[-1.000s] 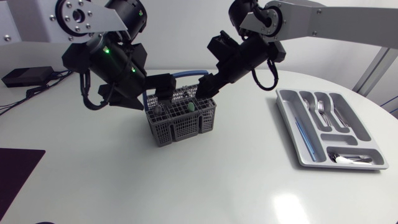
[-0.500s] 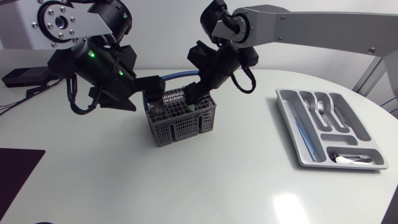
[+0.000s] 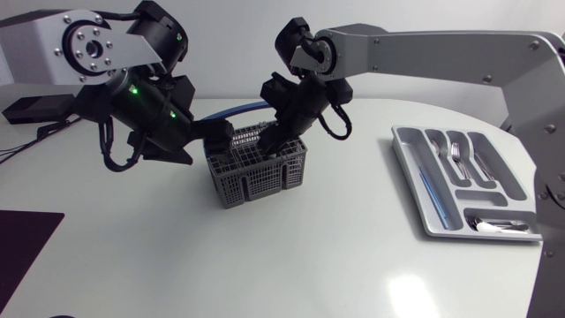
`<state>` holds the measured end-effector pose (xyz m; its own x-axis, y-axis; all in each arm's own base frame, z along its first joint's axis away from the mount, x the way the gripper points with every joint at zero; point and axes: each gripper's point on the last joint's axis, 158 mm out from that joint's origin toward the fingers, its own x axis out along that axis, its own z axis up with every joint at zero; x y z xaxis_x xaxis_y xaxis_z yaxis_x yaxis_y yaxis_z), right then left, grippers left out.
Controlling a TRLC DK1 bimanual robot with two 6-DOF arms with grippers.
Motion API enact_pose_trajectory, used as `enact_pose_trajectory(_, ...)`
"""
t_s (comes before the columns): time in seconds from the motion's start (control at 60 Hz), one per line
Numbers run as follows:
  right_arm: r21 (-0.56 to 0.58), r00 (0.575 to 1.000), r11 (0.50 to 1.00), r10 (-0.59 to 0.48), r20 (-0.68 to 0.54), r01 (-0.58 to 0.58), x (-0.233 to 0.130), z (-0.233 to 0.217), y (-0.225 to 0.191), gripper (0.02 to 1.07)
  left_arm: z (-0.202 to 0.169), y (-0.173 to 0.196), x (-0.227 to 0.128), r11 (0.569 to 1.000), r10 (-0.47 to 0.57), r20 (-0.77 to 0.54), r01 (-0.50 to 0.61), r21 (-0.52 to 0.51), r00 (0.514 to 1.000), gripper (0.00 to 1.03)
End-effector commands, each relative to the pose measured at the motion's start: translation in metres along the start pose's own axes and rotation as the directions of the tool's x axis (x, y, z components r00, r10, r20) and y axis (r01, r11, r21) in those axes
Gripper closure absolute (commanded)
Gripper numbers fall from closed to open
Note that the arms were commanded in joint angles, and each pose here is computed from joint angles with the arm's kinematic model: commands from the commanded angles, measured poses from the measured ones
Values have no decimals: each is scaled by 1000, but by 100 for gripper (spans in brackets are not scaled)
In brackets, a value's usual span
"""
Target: Unload the cutlery basket into the drawer organizer.
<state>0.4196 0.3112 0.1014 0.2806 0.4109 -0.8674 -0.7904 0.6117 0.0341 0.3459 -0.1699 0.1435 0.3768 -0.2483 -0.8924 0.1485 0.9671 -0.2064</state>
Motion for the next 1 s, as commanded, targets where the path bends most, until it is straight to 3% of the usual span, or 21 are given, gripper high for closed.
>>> enact_pose_trajectory(0.0, 16, 1000, 1000, 3, -24, -3, 13, -1, 3, 53, -5, 3, 0, 1000, -4, -3, 4, 18, 1000, 6)
enact_pose_trajectory(0.2, 19, 1000, 1000, 7, -28, -6, 19, -2, 3, 68, -6, 3, 1, 1000, -6, -4, 6, 21, 1000, 6)
enact_pose_trajectory(0.483, 25, 999, 1000, 14, -40, -13, 31, -4, 2, 100, -8, 3, 1, 1000, -6, -6, 7, 26, 1000, 6)
enact_pose_trajectory(0.983, 37, 999, 998, 48, 14, -48, 8, 5, 9, 101, -9, 1, -1, 999, -9, -1, 9, 34, 1000, 6)
